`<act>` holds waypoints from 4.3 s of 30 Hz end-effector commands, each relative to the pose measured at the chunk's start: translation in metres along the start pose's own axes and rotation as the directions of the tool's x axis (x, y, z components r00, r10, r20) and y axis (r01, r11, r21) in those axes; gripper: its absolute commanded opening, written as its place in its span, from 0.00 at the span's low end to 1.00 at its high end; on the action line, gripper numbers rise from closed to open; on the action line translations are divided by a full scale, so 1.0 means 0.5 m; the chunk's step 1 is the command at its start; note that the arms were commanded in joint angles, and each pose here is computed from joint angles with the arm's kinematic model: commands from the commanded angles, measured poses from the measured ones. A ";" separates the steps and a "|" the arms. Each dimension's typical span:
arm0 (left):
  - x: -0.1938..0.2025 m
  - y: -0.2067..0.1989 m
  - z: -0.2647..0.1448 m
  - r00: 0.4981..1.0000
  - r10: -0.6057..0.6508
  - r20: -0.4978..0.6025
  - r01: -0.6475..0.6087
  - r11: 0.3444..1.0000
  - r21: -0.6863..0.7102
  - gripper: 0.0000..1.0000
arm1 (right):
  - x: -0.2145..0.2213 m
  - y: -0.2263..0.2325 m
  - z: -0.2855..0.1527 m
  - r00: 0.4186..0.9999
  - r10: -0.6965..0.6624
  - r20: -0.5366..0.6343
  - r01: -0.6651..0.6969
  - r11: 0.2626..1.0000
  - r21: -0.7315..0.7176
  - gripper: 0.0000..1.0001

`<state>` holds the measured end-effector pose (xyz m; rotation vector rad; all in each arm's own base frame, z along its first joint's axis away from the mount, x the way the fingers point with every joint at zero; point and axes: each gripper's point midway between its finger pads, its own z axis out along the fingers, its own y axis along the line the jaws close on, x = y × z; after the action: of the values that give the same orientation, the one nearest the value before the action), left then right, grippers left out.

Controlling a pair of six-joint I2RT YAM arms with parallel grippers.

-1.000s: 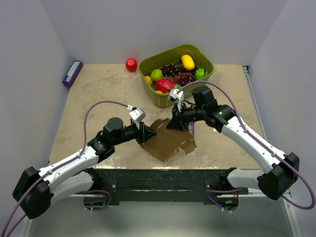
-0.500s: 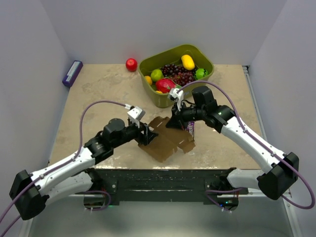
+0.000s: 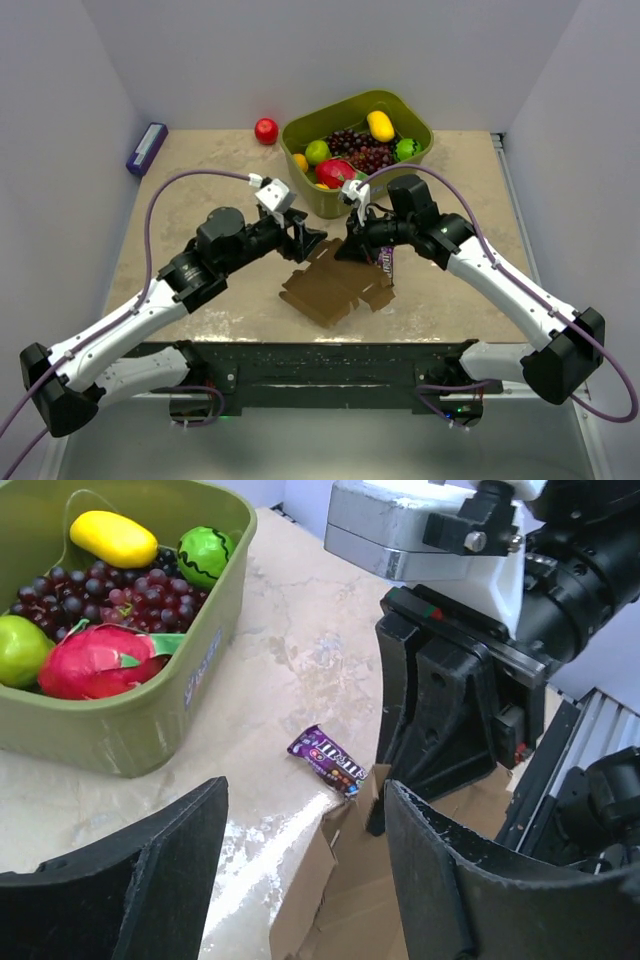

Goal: Fold the paper box

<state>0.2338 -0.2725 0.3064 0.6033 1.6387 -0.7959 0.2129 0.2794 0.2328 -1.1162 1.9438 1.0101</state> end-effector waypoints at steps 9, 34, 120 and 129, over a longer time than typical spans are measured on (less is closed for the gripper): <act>0.015 0.024 0.046 0.996 0.053 -0.074 -0.051 0.998 0.025 0.60 | -0.025 0.021 -0.013 0.998 -0.034 0.046 0.036 0.999 -0.028 0.00; 0.050 -0.043 0.034 0.998 0.020 -0.059 -0.007 0.975 0.224 0.55 | -0.020 0.011 -0.005 0.999 -0.023 0.031 0.023 1.000 -0.016 0.00; 0.162 -0.018 0.028 0.959 0.179 -0.220 -0.138 0.972 0.190 0.36 | -0.009 -0.008 0.005 1.000 -0.004 0.006 0.003 1.000 0.013 0.00; 0.199 0.024 0.031 0.949 0.169 -0.267 -0.150 0.985 0.089 0.00 | -0.028 -0.089 -0.015 0.998 0.047 0.045 -0.057 0.960 0.273 0.45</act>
<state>0.2192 -0.2905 0.2207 0.9728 1.7369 -0.7710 0.2218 0.2763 0.2212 -1.0607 2.0191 0.9481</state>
